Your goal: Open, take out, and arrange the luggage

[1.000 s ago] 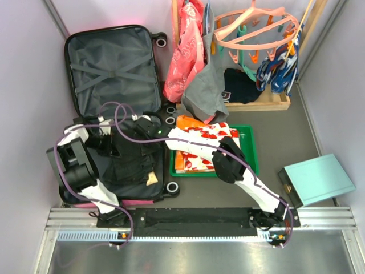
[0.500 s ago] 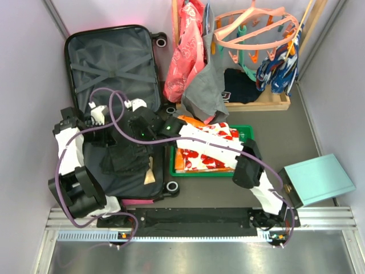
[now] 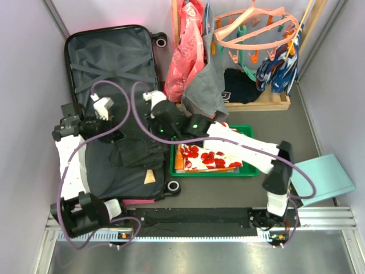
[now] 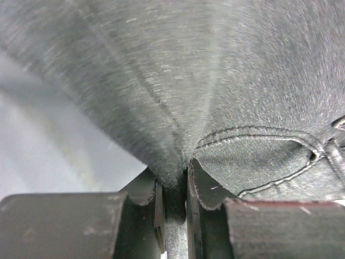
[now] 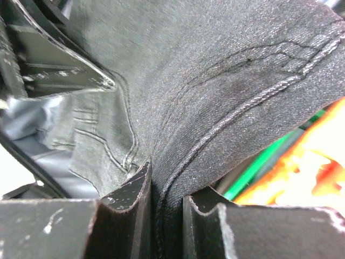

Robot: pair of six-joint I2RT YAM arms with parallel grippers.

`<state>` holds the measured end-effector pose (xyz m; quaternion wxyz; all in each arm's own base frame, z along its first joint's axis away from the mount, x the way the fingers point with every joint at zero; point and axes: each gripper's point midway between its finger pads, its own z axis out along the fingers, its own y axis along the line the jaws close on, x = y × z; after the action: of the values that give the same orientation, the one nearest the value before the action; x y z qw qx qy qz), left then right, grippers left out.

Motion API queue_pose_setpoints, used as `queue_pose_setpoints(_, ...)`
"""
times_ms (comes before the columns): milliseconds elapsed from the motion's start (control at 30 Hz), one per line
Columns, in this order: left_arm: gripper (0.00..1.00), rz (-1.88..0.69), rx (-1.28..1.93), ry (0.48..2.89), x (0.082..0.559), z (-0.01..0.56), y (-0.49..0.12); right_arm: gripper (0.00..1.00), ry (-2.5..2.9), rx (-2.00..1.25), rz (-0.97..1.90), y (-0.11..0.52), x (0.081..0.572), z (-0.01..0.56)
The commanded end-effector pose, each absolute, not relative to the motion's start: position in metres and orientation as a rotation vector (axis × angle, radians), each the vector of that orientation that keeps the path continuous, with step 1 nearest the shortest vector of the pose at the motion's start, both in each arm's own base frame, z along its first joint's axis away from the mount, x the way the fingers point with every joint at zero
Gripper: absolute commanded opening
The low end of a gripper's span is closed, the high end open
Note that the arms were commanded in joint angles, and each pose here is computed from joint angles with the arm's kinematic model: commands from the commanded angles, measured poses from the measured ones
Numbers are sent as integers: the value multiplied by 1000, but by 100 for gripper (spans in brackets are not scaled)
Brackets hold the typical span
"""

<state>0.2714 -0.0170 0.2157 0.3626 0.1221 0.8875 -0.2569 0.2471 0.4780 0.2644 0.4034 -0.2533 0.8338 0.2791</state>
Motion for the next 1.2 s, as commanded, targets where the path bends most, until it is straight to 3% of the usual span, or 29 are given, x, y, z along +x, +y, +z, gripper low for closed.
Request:
queue_pose_setpoints(0,0,-697,559,2056,280,271,-85,0,1974,-515,755,423,253,344)
queue_pose_setpoints(100,0,-773,643,2044,275,272,-126,0,1994,-467,752,377,249,351)
queue_pose_setpoints(533,0,-973,974,2003,275,209,-254,0,2166,-250,458,213,268,260)
queue_pose_setpoints(767,0,-1014,992,1954,282,192,-289,0,2178,-237,400,192,296,264)
queue_pose_setpoints(1167,1,-1032,970,2011,286,174,-296,0,2228,-200,365,175,321,279)
